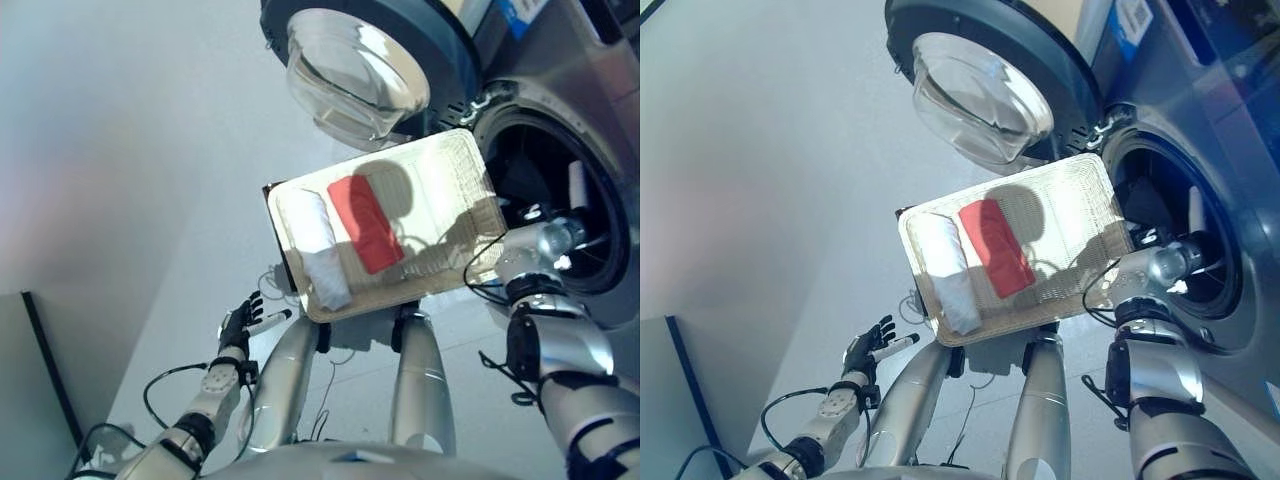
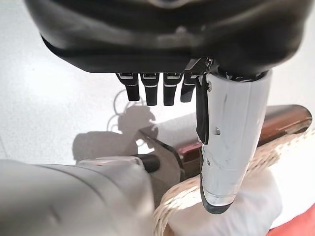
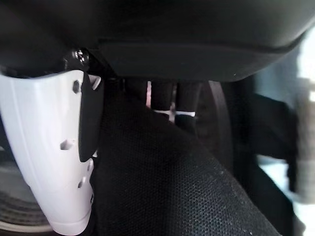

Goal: Pick up the clothes and place them into the washing machine

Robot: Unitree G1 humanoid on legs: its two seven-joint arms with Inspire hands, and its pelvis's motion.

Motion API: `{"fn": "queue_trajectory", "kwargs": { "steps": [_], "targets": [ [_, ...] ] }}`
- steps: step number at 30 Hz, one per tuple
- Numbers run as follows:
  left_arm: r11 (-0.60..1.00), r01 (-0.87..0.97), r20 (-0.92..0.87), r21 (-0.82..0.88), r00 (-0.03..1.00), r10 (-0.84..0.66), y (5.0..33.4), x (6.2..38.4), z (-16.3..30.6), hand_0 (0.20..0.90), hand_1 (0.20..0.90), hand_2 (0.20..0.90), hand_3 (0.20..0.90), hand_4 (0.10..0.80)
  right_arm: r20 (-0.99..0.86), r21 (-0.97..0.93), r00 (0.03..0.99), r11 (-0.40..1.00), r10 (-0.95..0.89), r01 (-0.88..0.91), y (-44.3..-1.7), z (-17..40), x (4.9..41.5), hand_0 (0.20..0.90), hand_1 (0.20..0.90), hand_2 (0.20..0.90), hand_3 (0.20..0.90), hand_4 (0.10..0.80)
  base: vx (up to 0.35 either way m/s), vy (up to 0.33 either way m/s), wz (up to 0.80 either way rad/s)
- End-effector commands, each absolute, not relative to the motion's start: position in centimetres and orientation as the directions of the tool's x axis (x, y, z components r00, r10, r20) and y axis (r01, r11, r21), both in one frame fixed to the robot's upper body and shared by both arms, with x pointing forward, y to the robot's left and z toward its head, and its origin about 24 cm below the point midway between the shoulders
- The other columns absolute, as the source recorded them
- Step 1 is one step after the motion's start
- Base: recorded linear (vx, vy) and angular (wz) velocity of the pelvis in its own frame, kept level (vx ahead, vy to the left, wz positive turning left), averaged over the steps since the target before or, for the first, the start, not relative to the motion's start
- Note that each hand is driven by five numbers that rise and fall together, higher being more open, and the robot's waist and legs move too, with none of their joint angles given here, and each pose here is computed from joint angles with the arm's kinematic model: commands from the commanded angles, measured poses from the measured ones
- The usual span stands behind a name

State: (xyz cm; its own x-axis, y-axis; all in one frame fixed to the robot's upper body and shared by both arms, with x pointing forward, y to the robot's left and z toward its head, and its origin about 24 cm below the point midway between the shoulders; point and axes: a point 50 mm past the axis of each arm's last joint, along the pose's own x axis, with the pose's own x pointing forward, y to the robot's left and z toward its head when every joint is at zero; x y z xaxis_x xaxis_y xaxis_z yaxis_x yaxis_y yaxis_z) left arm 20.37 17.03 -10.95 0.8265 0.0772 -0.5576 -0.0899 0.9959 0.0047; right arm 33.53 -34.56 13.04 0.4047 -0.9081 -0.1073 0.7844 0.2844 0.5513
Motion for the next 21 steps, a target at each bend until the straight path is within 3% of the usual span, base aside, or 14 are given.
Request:
{"fn": "queue_trajectory", "kwargs": {
  "steps": [1, 5, 9, 11, 14, 15, 16, 21],
  "targets": [
    [0.989, -0.139, -0.571, 0.053, 0.808, 0.144, 19.2, 19.5, -11.4, 0.900, 0.900, 0.900, 0.900, 0.800, 0.251, 0.624, 0.259, 0.361, -0.933, 0.693, -37.5, 22.4, 31.8, 0.200, 0.200, 0.200, 0.200, 0.300, -0.009, -0.060, -0.15],
    [0.985, -0.161, -0.585, 0.058, 0.794, 0.164, 19.6, 19.2, -11.6, 0.900, 0.900, 0.900, 0.900, 0.800, 0.306, 0.639, 0.226, 0.375, -0.925, 0.671, -37.7, 24.6, 31.4, 0.200, 0.200, 0.200, 0.200, 0.300, 0.008, -0.061, -0.16],
    [0.985, -0.160, -0.579, 0.060, 0.799, 0.164, 19.9, 19.1, -11.5, 0.900, 0.900, 0.900, 0.900, 0.800, 0.386, 0.631, 0.141, 0.372, -0.912, 0.681, -38.2, 28.4, 30.6, 0.200, 0.200, 0.200, 0.200, 0.300, -0.002, -0.031, -0.03],
    [0.988, -0.138, -0.569, 0.064, 0.808, 0.150, 20.0, 19.0, -11.3, 0.900, 0.900, 0.900, 0.900, 0.800, 0.455, 0.604, 0.048, 0.347, -0.889, 0.718, -39.5, 32.3, 29.0, 0.200, 0.200, 0.200, 0.200, 0.300, -0.014, 0.003, 0.02],
    [0.990, -0.122, -0.571, 0.069, 0.809, 0.140, 19.8, 18.7, -11.4, 0.900, 0.900, 0.900, 0.900, 0.800, 0.508, 0.542, 0.028, 0.345, -0.861, 0.766, -40.4, 34.4, 28.1, 0.200, 0.200, 0.200, 0.200, 0.300, -0.006, 0.029, 0.02],
    [0.992, -0.108, -0.576, 0.071, 0.807, 0.129, 19.6, 18.3, -11.6, 0.900, 0.900, 0.900, 0.900, 0.800, 0.508, 0.523, 0.033, 0.339, -0.861, 0.782, -41.0, 35.0, 27.8, 0.458, 0.458, 0.458, 0.458, 0.484, 0.030, 0.076, 0.12],
    [0.992, -0.109, -0.581, 0.063, 0.804, 0.125, 19.3, 18.1, -11.7, 0.900, 0.900, 0.900, 0.900, 0.800, 0.520, 0.506, 0.067, 0.370, -0.852, 0.779, -41.1, 35.4, 27.8, 0.900, 0.900, 0.900, 0.900, 0.800, 0.045, 0.115, 0.17],
    [0.993, -0.112, -0.614, 0.033, 0.782, 0.109, 18.6, 17.6, -12.3, 0.900, 0.900, 0.900, 0.900, 0.800, 0.435, 0.500, 0.220, 0.438, -0.873, 0.747, -41.1, 32.4, 29.8, 0.900, 0.900, 0.900, 0.900, 0.800, 0.044, 0.086, -0.04]
  ]
}}
